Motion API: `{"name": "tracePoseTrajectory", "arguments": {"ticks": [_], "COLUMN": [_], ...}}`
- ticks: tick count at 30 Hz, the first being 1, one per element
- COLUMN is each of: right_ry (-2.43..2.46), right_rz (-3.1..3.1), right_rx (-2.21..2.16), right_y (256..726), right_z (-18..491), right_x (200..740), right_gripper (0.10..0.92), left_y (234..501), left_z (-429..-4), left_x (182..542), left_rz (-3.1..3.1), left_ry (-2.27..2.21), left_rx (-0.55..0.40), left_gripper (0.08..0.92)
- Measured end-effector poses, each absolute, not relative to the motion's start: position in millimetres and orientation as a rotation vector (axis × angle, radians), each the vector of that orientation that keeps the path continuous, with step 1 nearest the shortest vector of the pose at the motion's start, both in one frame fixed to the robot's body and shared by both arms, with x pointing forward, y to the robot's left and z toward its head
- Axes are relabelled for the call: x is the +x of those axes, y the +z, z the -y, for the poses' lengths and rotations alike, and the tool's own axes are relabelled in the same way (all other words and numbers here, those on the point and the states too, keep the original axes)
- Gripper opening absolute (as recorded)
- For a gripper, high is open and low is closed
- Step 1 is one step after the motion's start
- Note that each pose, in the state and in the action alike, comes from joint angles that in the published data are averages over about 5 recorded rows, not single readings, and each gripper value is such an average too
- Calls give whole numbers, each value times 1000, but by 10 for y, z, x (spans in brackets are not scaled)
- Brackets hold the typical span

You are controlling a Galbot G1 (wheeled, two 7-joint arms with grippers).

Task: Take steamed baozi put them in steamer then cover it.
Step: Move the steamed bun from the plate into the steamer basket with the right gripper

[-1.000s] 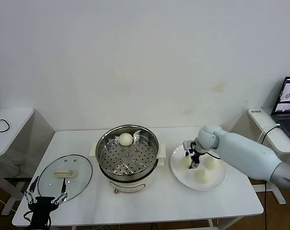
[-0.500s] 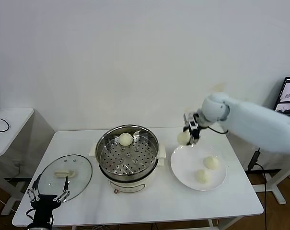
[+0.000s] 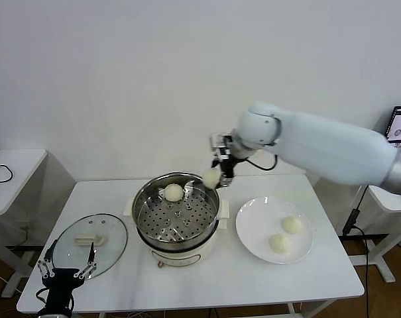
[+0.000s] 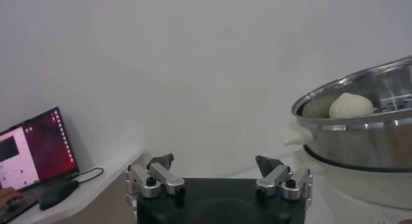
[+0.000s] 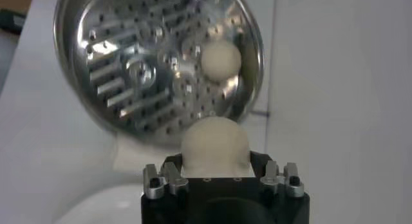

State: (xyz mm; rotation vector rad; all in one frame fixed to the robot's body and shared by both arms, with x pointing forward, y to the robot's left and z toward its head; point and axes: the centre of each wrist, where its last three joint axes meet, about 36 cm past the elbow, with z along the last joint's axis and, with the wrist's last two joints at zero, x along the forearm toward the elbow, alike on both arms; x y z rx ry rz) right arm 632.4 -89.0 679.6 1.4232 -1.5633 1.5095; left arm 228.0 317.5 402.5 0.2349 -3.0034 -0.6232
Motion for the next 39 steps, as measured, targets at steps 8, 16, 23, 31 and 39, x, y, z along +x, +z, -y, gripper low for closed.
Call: {"name": "tracePoseTrajectory", "arguments": {"ticks": [8,16,23,31,39], "right_ry": [1473,1432,1406,1402,1401], "right_rz": [1532,1509,1500,1509,1522], "right_rx": [1463,1485,1496,1483,1459], "right_y": [6488,6119,5893,5738,5711], "right_z": [202,-316,-634,-846,-886], "right_x": [6286,6215,6162,6153,6199], "right_gripper": [653,653,653,653,759], "left_y": [4033,3993,3984,3970,3972], "left_z": [-3187,-3199,-3215,-3224,-3226], "left_x": [2274,2261,2260,2259,2268], "left_rz": [3001,2987,2984,2981,2986], "left_ry": [-644,-655,-661,-664,-665], "left_rx": [250,259,266,272,274], "left_gripper": [823,823,823,823,823]}}
